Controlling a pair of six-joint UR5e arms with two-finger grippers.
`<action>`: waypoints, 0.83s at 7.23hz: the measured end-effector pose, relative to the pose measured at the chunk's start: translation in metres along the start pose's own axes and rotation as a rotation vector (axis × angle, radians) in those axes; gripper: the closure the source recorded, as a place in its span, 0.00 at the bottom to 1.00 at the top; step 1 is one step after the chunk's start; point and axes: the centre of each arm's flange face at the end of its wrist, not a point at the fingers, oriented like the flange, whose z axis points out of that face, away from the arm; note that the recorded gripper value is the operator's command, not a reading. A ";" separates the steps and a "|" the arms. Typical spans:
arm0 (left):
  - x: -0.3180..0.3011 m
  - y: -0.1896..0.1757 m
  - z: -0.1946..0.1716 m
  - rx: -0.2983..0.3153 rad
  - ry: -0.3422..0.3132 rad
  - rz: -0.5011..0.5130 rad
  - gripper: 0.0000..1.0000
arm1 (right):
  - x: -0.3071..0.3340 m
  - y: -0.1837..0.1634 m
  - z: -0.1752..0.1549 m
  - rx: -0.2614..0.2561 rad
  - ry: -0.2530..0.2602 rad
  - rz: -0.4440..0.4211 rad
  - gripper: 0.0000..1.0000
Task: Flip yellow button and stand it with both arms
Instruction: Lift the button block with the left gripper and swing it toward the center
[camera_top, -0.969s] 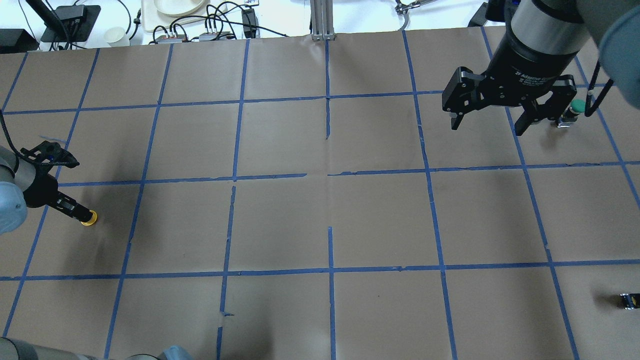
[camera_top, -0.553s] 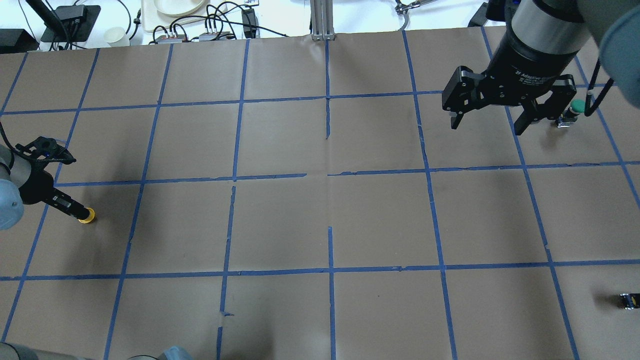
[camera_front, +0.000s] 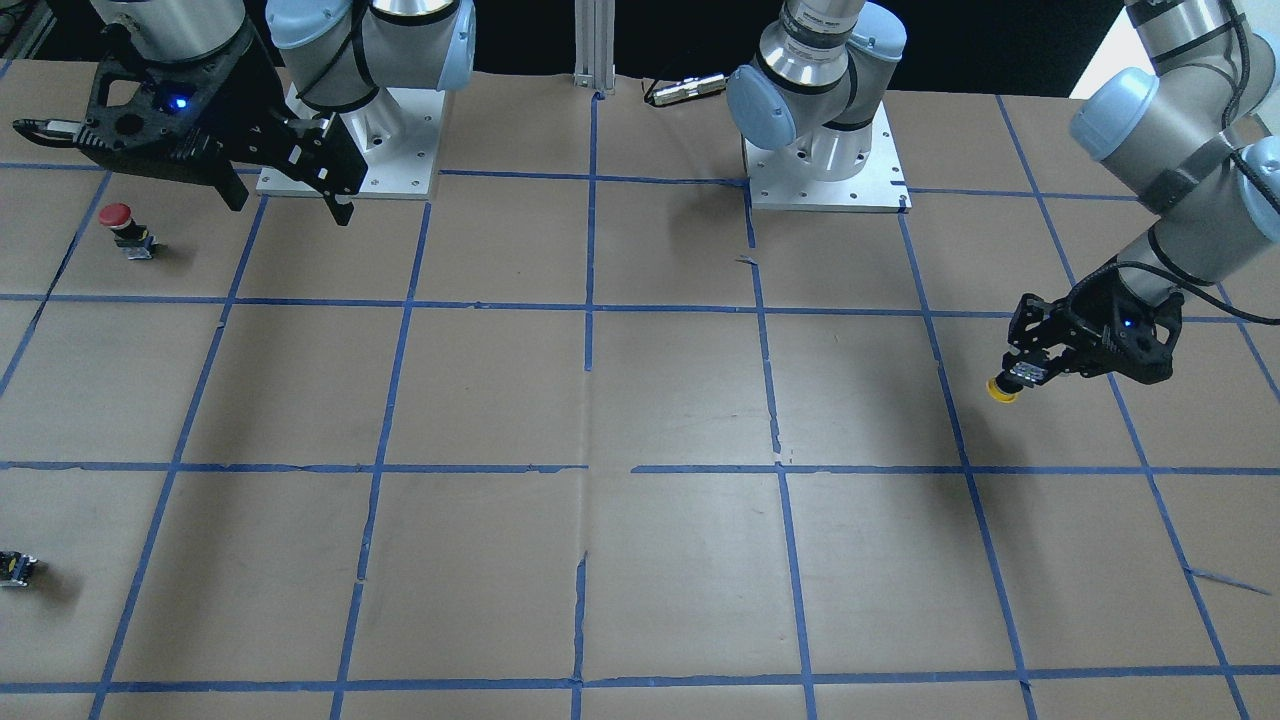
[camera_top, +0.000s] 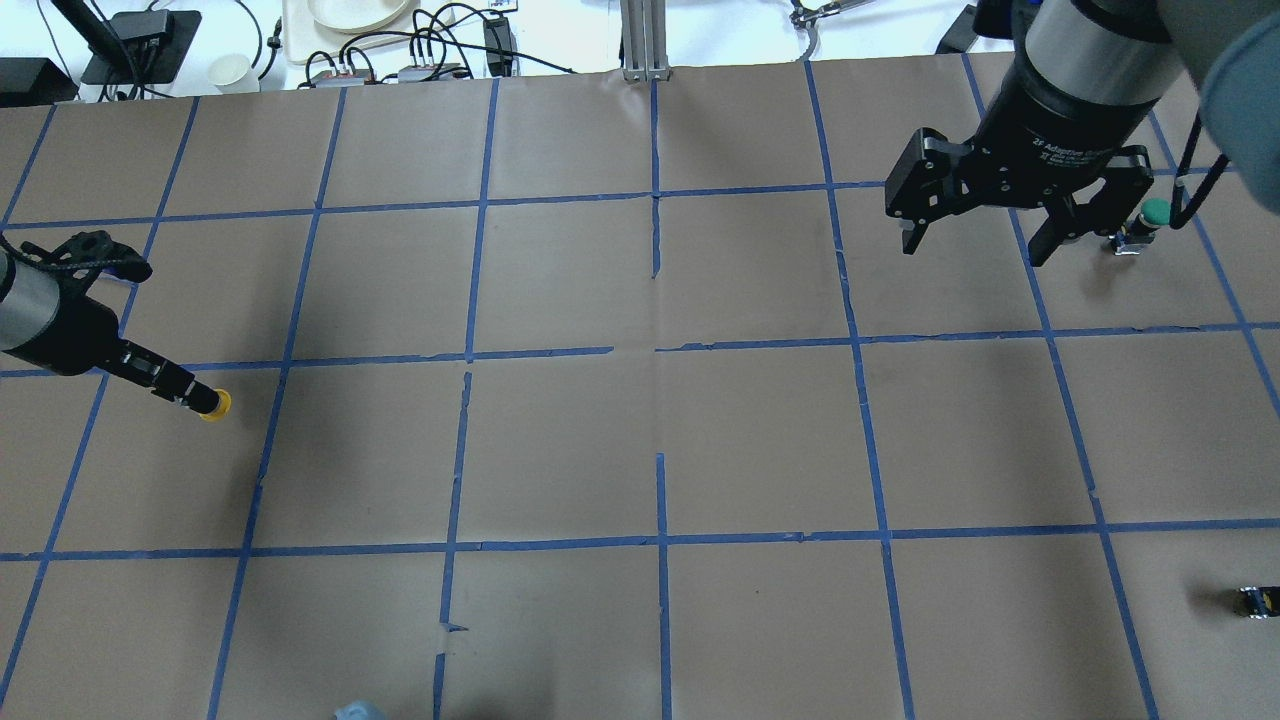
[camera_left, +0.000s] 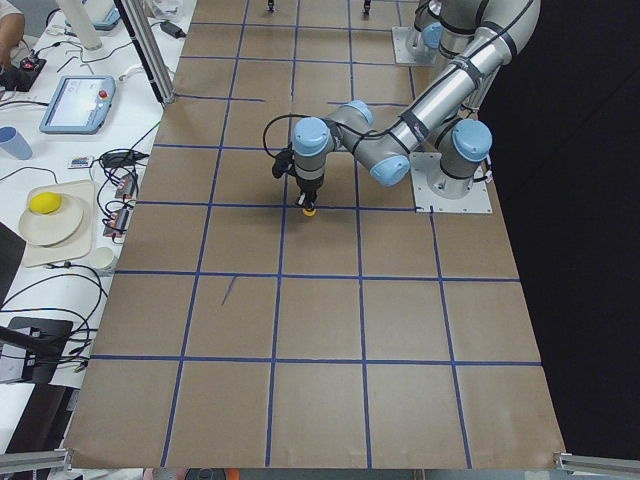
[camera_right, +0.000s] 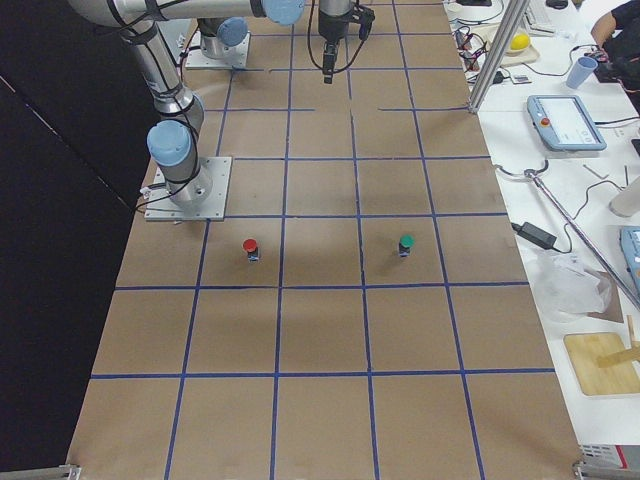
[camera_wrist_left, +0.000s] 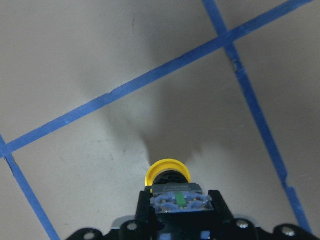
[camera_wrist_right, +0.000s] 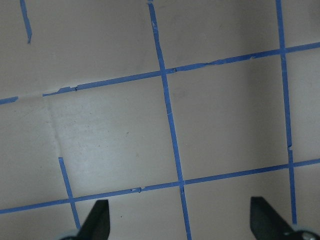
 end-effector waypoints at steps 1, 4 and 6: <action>0.028 -0.020 -0.022 0.018 0.102 -0.032 0.97 | 0.000 0.000 -0.001 0.003 0.002 -0.002 0.00; 0.115 -0.059 -0.076 0.210 0.504 -0.215 0.97 | 0.001 0.002 0.001 -0.014 0.009 0.001 0.00; 0.179 -0.096 -0.084 0.294 0.777 -0.367 0.97 | 0.007 0.004 -0.003 -0.010 0.009 0.022 0.00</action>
